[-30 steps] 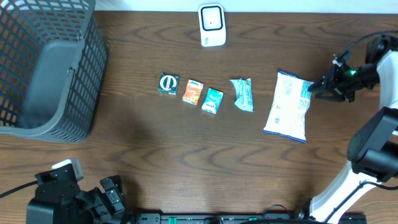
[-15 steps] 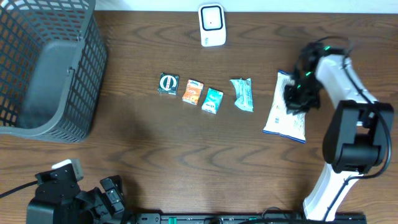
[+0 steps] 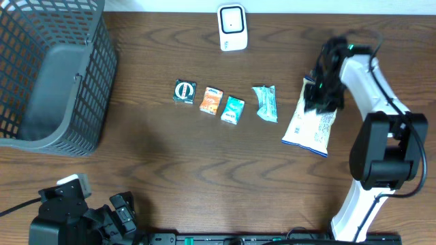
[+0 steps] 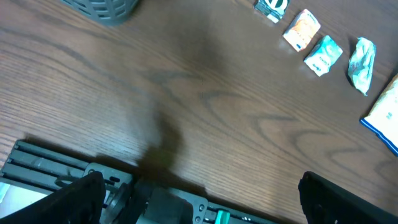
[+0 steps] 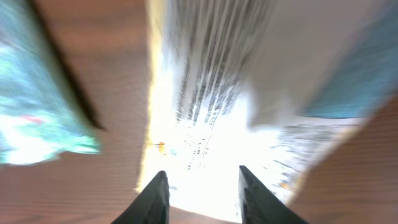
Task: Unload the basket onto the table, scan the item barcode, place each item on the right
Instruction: 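Lay the flipped snack bag down and open the right gripper, then regrasp the snack bag with the right gripper and lift it toward the scanner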
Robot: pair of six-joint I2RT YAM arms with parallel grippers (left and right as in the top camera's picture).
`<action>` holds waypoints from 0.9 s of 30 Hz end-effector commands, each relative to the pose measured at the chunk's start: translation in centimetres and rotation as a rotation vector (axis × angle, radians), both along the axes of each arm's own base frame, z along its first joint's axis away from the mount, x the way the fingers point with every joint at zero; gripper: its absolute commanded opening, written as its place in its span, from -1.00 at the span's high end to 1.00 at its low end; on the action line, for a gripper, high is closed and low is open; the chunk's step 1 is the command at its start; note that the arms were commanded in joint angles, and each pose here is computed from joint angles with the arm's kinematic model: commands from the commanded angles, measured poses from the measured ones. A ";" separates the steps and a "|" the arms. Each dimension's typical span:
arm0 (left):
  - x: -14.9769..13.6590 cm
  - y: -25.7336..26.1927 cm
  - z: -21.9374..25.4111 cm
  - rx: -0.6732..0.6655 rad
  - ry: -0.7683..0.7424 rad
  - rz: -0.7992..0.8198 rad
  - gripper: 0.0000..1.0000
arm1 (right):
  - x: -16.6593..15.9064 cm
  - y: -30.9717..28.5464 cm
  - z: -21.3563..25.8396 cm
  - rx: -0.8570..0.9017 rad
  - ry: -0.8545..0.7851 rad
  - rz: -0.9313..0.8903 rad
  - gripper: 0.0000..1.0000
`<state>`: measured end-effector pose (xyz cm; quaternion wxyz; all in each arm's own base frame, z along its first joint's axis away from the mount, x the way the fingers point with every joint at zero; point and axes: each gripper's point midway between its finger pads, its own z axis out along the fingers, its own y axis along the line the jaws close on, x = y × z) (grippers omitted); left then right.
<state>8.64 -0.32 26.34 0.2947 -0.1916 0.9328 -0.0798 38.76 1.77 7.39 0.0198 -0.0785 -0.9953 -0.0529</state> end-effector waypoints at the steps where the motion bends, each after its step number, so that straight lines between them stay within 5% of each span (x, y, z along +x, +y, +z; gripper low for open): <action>1: 0.0 0.1 0.0 0.000 0.000 0.014 -0.95 | 2.8 -2.8 3.3 -0.062 -0.117 -0.032 0.31; 9: 0.0 0.1 0.0 0.000 0.000 0.014 -0.95 | 4.0 -4.0 2.1 -0.005 -0.166 -0.070 0.81; 20: 0.0 0.1 0.0 0.000 0.000 0.014 -0.95 | 3.7 -2.4 -5.8 0.023 -0.217 -0.093 0.60; 27: 0.0 0.1 0.0 0.000 0.000 0.014 -0.95 | 5.4 -3.8 -0.8 0.016 -0.239 -0.116 0.43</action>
